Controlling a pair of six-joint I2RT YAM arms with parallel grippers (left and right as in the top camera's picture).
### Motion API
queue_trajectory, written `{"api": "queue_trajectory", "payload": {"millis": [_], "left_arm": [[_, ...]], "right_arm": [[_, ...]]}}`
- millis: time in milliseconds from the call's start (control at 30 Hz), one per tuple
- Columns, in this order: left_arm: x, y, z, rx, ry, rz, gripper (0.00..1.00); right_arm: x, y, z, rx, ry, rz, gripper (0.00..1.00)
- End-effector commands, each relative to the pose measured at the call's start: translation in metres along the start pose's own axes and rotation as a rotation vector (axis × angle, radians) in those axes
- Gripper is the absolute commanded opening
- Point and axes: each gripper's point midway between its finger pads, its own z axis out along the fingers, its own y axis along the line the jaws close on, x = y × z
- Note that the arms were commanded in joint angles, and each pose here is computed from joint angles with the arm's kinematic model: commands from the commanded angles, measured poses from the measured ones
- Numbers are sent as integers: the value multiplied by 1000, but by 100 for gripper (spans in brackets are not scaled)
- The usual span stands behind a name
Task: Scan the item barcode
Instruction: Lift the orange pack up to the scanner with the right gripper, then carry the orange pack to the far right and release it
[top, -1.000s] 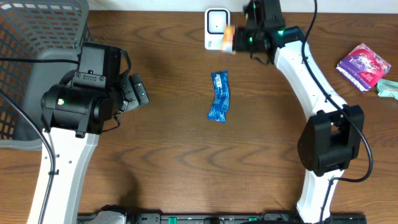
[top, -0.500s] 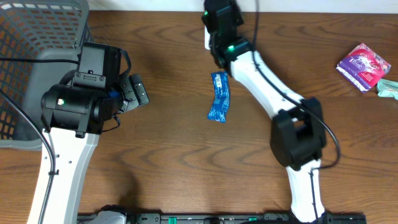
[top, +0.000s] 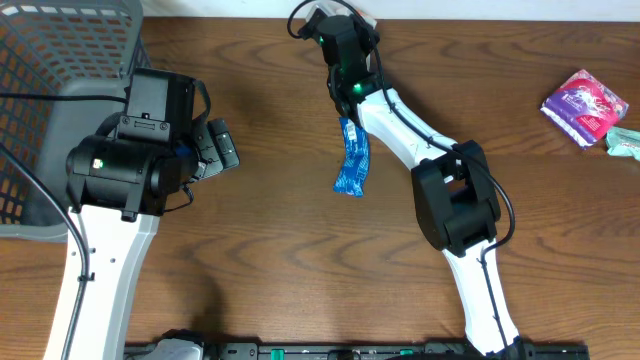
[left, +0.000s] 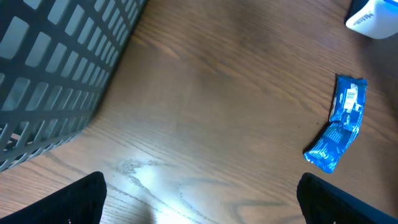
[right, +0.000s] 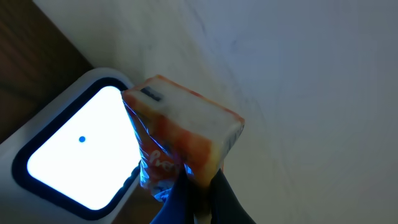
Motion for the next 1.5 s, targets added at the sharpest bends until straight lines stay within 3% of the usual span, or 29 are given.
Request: {"api": "queue_trajectory", "payload": {"millis": [0, 200, 367, 500, 667, 800, 967, 1233, 1467], "left_arm": [[-3, 4, -4, -11, -17, 2, 98], [-3, 4, -4, -11, -17, 2, 98], [-3, 4, -4, -11, -17, 2, 98], [-3, 4, -4, -11, -17, 2, 98], [-3, 4, -4, -11, -17, 2, 98], [-3, 4, -4, -11, -17, 2, 98], [-3, 4, -4, -11, -17, 2, 98], [-3, 4, -4, -11, -17, 2, 98], [-3, 4, -4, -11, -17, 2, 98]], "right_arm": [[-6, -15, -3, 42, 3, 26, 1], [14, -43, -3, 155, 104, 136, 1], [56, -93, 2, 291, 230, 250, 1], [113, -137, 7, 371, 370, 280, 1], [218, -173, 4, 405, 622, 338, 1], [298, -173, -4, 366, 804, 413, 1], [368, -142, -10, 134, 925, 617, 1], [429, -145, -24, 146, 1017, 1004, 1], [433, -182, -44, 106, 933, 1387, 1]]}}
